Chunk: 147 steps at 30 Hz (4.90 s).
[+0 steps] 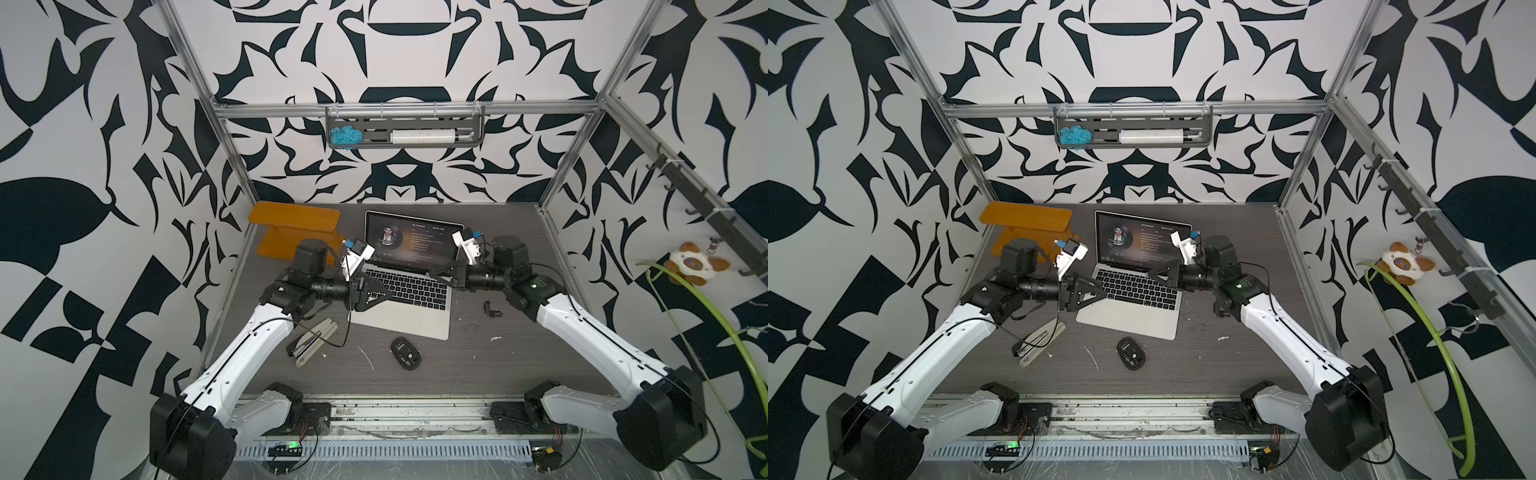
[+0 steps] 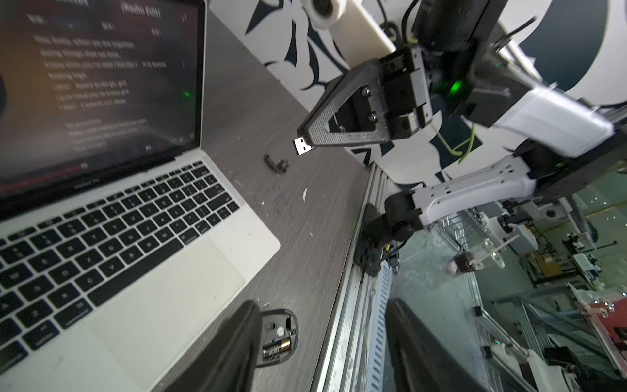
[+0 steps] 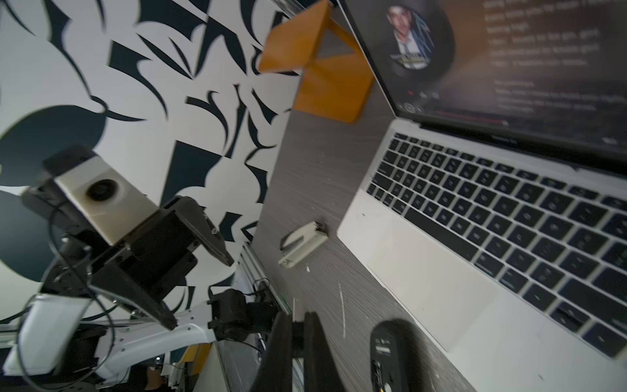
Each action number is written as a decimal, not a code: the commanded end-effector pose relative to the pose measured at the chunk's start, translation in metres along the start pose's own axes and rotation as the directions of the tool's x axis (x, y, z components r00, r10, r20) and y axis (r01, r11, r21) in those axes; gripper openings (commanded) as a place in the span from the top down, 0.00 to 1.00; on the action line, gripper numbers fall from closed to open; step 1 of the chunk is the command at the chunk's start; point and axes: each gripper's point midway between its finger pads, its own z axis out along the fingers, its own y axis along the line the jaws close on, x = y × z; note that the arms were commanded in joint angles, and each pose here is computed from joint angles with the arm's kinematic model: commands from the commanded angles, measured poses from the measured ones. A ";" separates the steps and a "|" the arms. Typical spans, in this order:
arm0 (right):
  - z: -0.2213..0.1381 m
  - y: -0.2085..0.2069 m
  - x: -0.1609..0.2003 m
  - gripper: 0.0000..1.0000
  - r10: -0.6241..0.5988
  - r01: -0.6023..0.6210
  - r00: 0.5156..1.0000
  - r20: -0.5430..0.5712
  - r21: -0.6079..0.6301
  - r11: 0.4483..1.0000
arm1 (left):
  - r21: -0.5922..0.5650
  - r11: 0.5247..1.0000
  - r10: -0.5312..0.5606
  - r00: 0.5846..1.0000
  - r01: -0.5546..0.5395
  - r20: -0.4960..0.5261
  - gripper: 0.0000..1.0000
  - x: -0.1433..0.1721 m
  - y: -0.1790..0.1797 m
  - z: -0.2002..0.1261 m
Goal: Remove the wireless mouse receiver from the laptop
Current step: Adjust the mouse at the center of the board, then insert the USB plug into the mouse.
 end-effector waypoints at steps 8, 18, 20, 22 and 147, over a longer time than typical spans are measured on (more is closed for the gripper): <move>-0.009 -0.018 0.038 1.00 -0.054 0.059 0.997 -0.060 0.085 0.995 | -0.077 0.953 0.256 0.915 -0.293 -0.311 0.33 0.087 0.003 0.053; -0.010 -0.014 0.044 1.00 -0.062 0.063 0.997 -0.047 0.034 0.997 | 0.293 0.616 0.776 0.499 -0.732 -0.385 0.07 0.131 -0.013 0.069; -0.008 -0.014 0.045 1.00 -0.060 0.062 0.997 -0.047 0.027 0.998 | 0.330 0.594 0.785 0.438 -0.734 -0.439 0.06 0.140 0.001 0.074; -0.007 -0.015 0.045 1.00 -0.059 0.061 0.997 -0.046 0.026 0.998 | 0.361 0.584 0.786 0.396 -0.727 -0.474 0.00 0.145 0.011 0.078; -0.013 -0.086 0.085 1.00 0.145 -0.127 0.984 -0.103 0.168 0.978 | 0.012 0.808 0.575 0.784 -0.589 -0.234 0.22 0.241 0.082 0.156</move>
